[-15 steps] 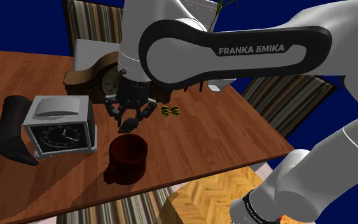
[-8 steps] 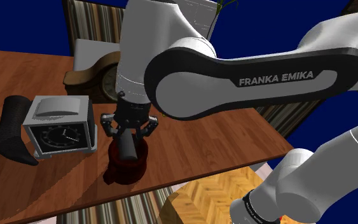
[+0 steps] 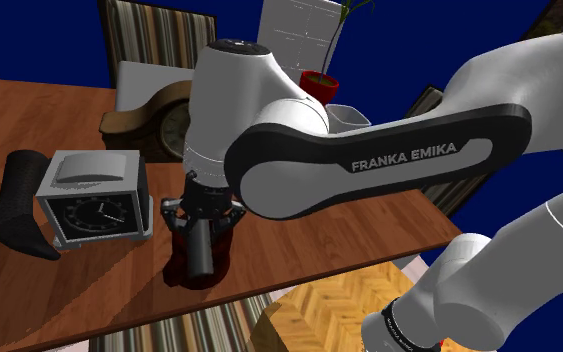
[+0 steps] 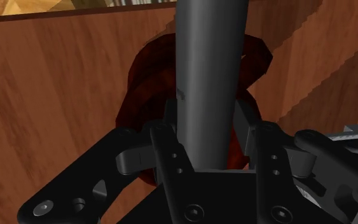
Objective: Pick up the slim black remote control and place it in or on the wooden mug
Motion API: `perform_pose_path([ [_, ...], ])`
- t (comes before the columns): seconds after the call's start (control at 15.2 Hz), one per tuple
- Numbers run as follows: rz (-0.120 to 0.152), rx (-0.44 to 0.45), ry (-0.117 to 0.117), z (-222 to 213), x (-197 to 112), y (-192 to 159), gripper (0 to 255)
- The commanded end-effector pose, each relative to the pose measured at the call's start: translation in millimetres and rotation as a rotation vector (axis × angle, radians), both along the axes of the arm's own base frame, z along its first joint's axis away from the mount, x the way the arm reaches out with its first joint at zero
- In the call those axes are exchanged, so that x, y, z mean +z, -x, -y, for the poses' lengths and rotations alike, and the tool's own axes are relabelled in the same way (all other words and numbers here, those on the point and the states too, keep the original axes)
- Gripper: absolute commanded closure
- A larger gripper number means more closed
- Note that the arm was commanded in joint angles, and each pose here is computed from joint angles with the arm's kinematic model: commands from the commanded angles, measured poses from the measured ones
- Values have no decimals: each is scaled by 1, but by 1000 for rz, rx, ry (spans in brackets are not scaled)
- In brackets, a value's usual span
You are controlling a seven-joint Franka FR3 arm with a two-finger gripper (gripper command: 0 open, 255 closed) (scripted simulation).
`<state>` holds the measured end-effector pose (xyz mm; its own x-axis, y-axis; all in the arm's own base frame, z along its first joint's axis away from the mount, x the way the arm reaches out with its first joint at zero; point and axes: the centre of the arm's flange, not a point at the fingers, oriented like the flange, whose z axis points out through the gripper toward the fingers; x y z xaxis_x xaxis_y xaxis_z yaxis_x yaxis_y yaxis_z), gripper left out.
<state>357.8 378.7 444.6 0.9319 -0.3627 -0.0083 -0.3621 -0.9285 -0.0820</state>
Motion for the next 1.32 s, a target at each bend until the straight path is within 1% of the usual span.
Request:
perform_pose_path([
  [0.0, -1, -1, 1, -1, -7, 1, 255],
  [0.4, -1, -1, 1, -1, -7, 1, 255],
  [0.46, -1, -1, 1, -1, -7, 1, 0],
  [0.79, -1, -1, 1, -1, -7, 1, 0],
  [1.06, -1, -1, 1, 3, 43, 2, 0],
  [1.25, -1, -1, 1, 3, 43, 2, 0],
])
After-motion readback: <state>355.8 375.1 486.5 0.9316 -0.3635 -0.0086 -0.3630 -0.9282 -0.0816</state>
